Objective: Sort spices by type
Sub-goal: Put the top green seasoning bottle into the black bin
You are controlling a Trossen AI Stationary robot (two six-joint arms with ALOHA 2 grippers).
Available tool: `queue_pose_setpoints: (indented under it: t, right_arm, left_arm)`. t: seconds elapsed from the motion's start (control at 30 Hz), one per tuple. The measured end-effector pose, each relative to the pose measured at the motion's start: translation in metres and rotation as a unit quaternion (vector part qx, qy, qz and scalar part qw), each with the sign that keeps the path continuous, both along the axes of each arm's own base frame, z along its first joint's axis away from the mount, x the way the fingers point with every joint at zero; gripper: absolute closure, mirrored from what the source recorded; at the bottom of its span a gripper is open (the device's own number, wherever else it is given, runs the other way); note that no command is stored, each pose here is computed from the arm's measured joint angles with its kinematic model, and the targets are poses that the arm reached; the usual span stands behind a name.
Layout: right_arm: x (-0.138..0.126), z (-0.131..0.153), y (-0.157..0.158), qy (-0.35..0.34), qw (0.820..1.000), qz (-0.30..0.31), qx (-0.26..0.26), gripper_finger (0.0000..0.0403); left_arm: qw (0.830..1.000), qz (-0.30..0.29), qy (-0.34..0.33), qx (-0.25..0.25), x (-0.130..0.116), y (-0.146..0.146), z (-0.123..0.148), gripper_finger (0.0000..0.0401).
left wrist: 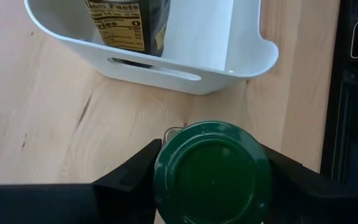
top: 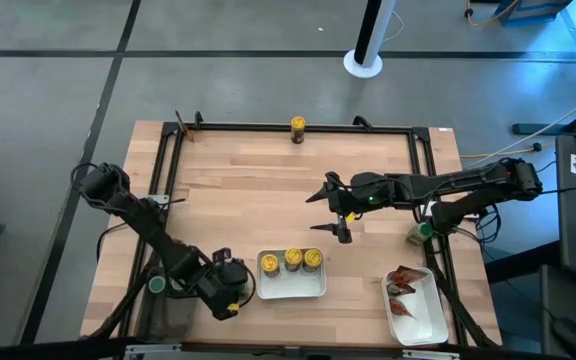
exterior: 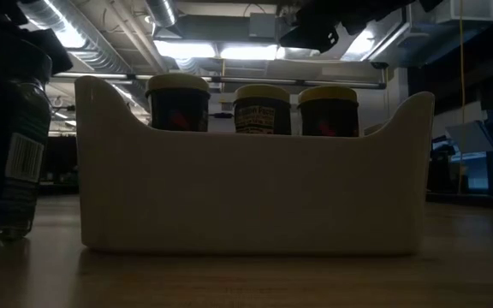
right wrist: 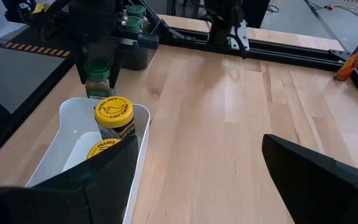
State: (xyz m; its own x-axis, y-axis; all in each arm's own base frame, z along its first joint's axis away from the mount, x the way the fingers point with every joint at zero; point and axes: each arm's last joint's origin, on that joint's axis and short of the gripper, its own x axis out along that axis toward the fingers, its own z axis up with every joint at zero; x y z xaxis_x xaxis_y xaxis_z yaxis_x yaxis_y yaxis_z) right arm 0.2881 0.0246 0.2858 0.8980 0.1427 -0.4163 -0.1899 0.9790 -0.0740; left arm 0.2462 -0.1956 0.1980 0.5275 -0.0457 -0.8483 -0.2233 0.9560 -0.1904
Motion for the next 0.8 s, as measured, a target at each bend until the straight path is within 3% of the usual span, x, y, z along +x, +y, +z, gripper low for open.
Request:
queue_pose_setpoints:
  t: [0.23, 0.5, 0.8]
  right_arm:
    - [0.000, 0.000, 0.000, 0.002, 1.000, 0.000, 0.000, 0.0061]
    - [-0.001, -0.001, 0.000, 0.007, 1.000, 0.000, -0.001, 0.0061]
    - [-0.001, -0.001, 0.000, 0.007, 1.000, 0.000, -0.001, 0.0061]
  left_arm:
    - [1.000, 0.006, 0.000, -0.007, 0.004, 0.000, 0.006, 0.0214]
    - [0.999, 0.019, 0.002, -0.040, 0.008, -0.013, 0.047, 0.0214]
    - [0.995, 0.062, 0.048, -0.063, -0.017, -0.033, 0.082, 0.0214]
